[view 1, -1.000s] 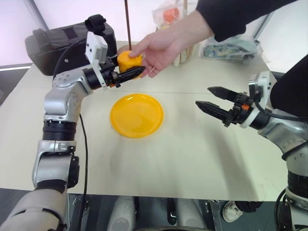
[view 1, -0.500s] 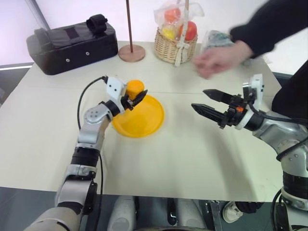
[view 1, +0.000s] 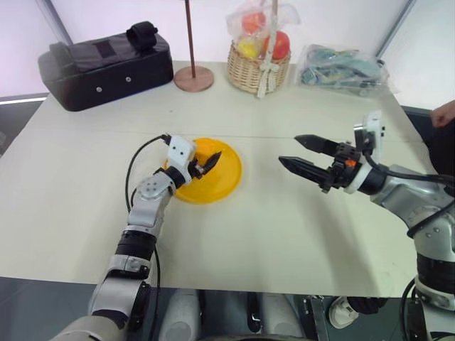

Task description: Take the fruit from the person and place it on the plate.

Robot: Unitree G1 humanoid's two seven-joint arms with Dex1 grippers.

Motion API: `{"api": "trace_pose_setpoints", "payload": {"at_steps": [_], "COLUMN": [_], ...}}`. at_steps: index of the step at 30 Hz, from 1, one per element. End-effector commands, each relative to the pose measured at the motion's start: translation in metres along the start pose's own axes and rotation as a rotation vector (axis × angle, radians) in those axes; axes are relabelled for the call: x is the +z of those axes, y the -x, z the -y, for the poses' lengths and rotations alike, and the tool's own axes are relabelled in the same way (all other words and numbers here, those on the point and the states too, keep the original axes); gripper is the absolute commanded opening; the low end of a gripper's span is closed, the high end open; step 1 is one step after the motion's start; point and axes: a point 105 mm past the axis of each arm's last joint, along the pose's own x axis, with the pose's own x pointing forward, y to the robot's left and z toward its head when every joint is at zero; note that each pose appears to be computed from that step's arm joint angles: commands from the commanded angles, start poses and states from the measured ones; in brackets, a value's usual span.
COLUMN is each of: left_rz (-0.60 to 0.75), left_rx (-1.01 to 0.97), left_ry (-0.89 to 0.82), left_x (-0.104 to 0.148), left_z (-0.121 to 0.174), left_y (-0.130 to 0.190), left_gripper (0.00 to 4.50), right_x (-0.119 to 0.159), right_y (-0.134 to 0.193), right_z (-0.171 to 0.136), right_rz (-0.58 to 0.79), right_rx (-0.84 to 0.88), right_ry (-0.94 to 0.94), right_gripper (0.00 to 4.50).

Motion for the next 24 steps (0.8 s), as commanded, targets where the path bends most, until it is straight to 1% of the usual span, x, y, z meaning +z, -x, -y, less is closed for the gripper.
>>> {"api": "trace_pose_setpoints", "payload": {"at_steps": [1,4,6,10,12,14,17,19,22,24], "left_rz": [0.052,0.044,0.059,0.099,0.109,0.093,0.04,-0.006,-0.04,-0.07], "left_rx": [-0.011,0.002,0.019,-0.016,-0.063,-0.112,-0.107,-0.085,-0.022,0.077], "left_ry": [0.001,0.002,0.028,0.07,0.101,0.086,0.044,0.013,-0.009,-0.014], "left_x": [0.012,0.011,0.016,0.047,0.066,0.086,0.101,0.105,0.107,0.101], "left_z": [0.002,-0.001,-0.004,-0.01,-0.011,-0.015,-0.025,-0.034,-0.05,-0.07], "left_y": [-0.002,-0.002,-0.001,0.013,0.027,0.049,0.071,0.083,0.094,0.11], "left_gripper": [4.42,4.42,4.42,4.42,4.42,4.42,4.42,4.42,4.42,4.42], "right_x": [0.012,0.012,0.012,0.012,0.012,0.012,0.012,0.01,0.006,-0.001], "right_y": [0.001,0.001,0.001,0.004,0.006,0.008,0.007,0.005,0.001,-0.002], "right_z": [-0.005,-0.005,-0.004,-0.001,0.001,0.006,0.013,0.022,0.034,0.049], "right_rz": [0.023,0.021,0.019,0.014,0.01,0.007,0.023,0.031,0.024,0.02], "right_rx": [0.013,0.011,0.009,0.0,-0.007,-0.015,-0.026,-0.058,-0.1,-0.161], "right_ry": [0.05,0.05,0.05,0.052,0.056,0.056,0.037,0.039,0.058,0.066], "right_gripper": [4.5,4.5,4.5,4.5,4.5,4.5,4.5,4.5,4.5,4.5]}}
